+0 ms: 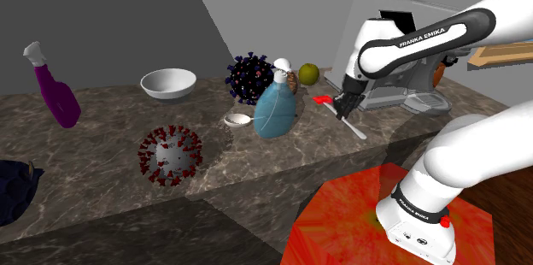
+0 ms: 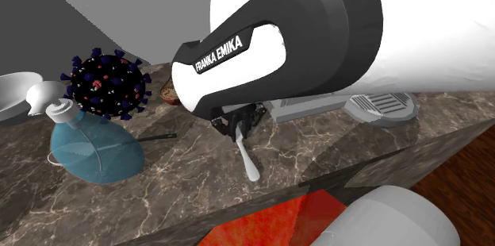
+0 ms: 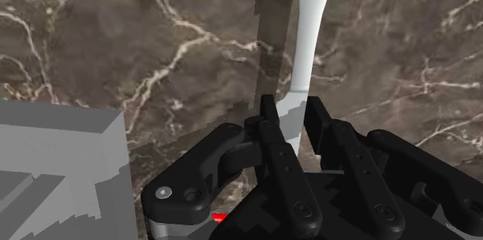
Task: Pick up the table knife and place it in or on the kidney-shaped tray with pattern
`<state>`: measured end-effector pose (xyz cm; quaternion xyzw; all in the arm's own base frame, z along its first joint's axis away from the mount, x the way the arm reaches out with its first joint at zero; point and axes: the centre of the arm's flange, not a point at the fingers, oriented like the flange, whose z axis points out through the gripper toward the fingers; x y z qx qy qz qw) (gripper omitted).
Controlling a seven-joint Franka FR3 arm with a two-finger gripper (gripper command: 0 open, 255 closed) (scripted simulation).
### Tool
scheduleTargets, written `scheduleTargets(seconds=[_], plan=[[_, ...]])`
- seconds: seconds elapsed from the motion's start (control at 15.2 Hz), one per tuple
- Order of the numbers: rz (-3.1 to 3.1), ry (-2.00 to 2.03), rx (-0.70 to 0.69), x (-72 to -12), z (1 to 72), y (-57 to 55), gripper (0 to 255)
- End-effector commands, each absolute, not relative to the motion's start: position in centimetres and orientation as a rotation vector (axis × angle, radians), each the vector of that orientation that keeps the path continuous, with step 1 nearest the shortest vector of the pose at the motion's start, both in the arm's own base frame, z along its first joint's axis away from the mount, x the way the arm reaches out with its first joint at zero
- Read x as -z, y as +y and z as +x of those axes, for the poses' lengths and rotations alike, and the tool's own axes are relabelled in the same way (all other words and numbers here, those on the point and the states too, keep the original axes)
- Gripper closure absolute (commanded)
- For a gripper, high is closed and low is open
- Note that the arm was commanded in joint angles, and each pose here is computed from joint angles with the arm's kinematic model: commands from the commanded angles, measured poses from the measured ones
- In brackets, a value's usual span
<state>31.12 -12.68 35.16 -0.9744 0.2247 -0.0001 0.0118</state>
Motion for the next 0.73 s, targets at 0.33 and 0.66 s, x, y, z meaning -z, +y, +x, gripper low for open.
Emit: scheduleTargets(seconds=[0.33,0.66], plan=[[-3.038,0.701,0.000,-38.7,31.2,-12.6,255],[-3.038,0.701,0.000,-41.4,31.2,-12.6,255]])
